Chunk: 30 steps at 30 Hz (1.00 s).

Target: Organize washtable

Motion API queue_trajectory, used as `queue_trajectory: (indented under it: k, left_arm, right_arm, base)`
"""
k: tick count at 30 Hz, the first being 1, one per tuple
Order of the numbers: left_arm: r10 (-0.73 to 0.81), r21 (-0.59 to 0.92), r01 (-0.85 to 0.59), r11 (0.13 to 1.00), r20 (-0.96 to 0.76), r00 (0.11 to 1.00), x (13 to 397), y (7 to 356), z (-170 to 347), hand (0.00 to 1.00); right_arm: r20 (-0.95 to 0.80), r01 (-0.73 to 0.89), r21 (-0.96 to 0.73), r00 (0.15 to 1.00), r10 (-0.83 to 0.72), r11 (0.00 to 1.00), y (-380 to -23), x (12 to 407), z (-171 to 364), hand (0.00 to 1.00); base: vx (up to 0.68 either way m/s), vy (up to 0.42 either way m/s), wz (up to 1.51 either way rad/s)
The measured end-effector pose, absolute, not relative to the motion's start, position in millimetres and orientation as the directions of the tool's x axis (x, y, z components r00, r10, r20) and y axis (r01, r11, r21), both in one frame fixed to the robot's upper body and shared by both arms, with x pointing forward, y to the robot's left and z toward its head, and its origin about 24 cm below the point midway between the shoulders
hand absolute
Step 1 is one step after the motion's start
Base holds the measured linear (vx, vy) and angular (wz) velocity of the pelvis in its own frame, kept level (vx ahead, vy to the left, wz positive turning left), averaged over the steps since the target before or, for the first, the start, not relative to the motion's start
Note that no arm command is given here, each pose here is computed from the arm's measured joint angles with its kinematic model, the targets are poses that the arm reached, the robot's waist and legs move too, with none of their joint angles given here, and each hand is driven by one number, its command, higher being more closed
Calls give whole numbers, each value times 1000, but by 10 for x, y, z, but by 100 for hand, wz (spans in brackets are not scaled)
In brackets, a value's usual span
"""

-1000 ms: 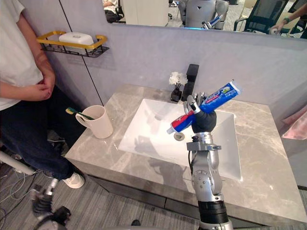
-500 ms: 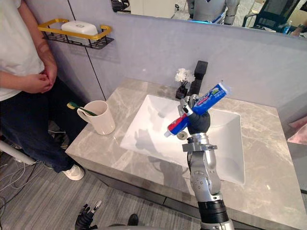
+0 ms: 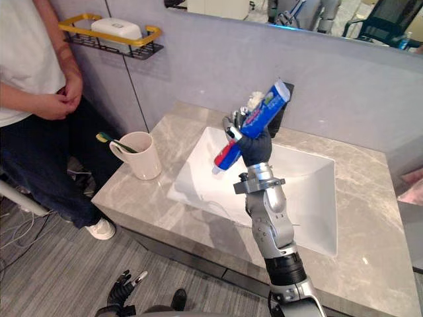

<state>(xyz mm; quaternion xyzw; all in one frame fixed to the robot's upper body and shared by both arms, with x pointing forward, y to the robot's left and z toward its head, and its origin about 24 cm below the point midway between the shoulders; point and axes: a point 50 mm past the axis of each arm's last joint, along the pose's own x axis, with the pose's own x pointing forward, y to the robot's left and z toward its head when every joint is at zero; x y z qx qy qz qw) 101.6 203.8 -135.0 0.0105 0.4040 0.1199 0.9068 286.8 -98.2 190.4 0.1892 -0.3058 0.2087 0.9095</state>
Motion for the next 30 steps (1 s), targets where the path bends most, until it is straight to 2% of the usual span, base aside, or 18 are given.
queue_trajectory:
  k: [6, 13, 19, 30]
  left_arm:
    - [216, 122, -187, 975, -724, 655, 1049, 2045, -1341, 0]
    - [212, 132, -170, 977, -721, 660, 1047, 2061, -1343, 0]
    - [200, 166, -114, 980, -733, 651, 1013, 2099, -1358, 0]
    - [191, 182, -82, 980, -739, 647, 999, 2097, -1367, 0]
  right_arm:
    - [688, -517, 74, 646, 332, 853, -783, 2944, 2199, 100]
    - [695, -491, -27, 617, 370, 871, -629, 3067, 2391, 100]
    - [718, -401, -122, 595, 360, 908, -598, 3205, 2677, 100]
    - [699, -318, -149, 636, 327, 936, -582, 3436, 2865, 100]
  base:
    - [-44, -25, 16]
    - [-24, -20, 12]
    - [-10, -15, 14]
    - [-13, -15, 6]
